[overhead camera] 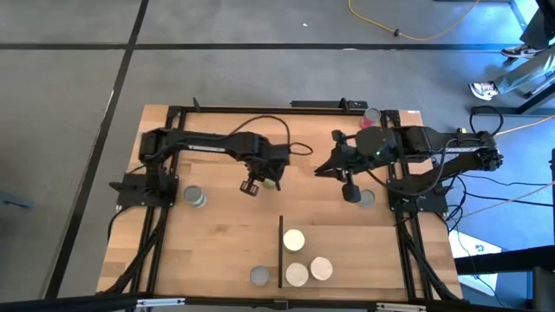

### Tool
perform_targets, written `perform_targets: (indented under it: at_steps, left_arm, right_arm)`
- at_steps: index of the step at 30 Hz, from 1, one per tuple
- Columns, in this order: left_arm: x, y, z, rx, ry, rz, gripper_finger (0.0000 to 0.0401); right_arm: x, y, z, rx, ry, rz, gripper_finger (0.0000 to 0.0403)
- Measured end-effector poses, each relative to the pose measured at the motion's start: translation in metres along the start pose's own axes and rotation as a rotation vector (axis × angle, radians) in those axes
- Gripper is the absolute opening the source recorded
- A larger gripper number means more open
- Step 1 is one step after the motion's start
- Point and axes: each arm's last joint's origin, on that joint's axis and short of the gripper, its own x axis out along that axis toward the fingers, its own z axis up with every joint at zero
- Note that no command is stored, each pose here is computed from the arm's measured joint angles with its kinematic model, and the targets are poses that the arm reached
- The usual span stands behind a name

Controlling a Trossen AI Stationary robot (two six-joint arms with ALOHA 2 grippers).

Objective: Pick and place cans onto a shelf
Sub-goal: Put the canned orange on the shelf

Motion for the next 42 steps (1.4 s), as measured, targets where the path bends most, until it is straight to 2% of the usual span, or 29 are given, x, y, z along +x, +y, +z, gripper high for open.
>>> perform_targets:
  at_steps: [9, 15, 23, 27, 31, 36, 42]
  left_arm:
    - [0.014, 0.005, 0.032, 0.053, 0.002, -0.01, 0.0]
    - [0.016, -0.001, 0.04, 0.048, 0.03, 0.105, 0.0002]
    - [0.015, -0.015, 0.047, 0.082, 0.032, 0.131, 0.0034]
    - [0.011, -0.022, 0.049, 0.101, 0.077, 0.249, 0.0036]
    - [-0.009, -0.027, 0.057, 0.078, 0.086, 0.358, 0.0036]
    - [-0.053, -0.029, 0.068, -0.002, -0.018, 0.37, 0.0035]
    - [-0.118, -0.035, 0.064, -0.197, -0.105, 0.365, 0.0036]
  right_arm:
    - [-0.008, 0.0, 0.001, 0.003, -0.02, -0.003, 0.0037]
    - [-0.008, 0.0, -0.001, 0.002, -0.001, -0.003, 0.0037]
    - [-0.008, 0.0, -0.003, -0.001, 0.013, -0.002, 0.0037]
    - [-0.008, 0.0, -0.003, -0.004, 0.013, -0.003, 0.0037]
    - [-0.008, 0.0, -0.003, -0.005, 0.013, -0.003, 0.0037]
    - [-0.008, -0.001, -0.003, -0.006, 0.012, -0.007, 0.0037]
    - [0.003, -0.014, -0.002, 0.074, 0.029, -0.07, 0.0037]
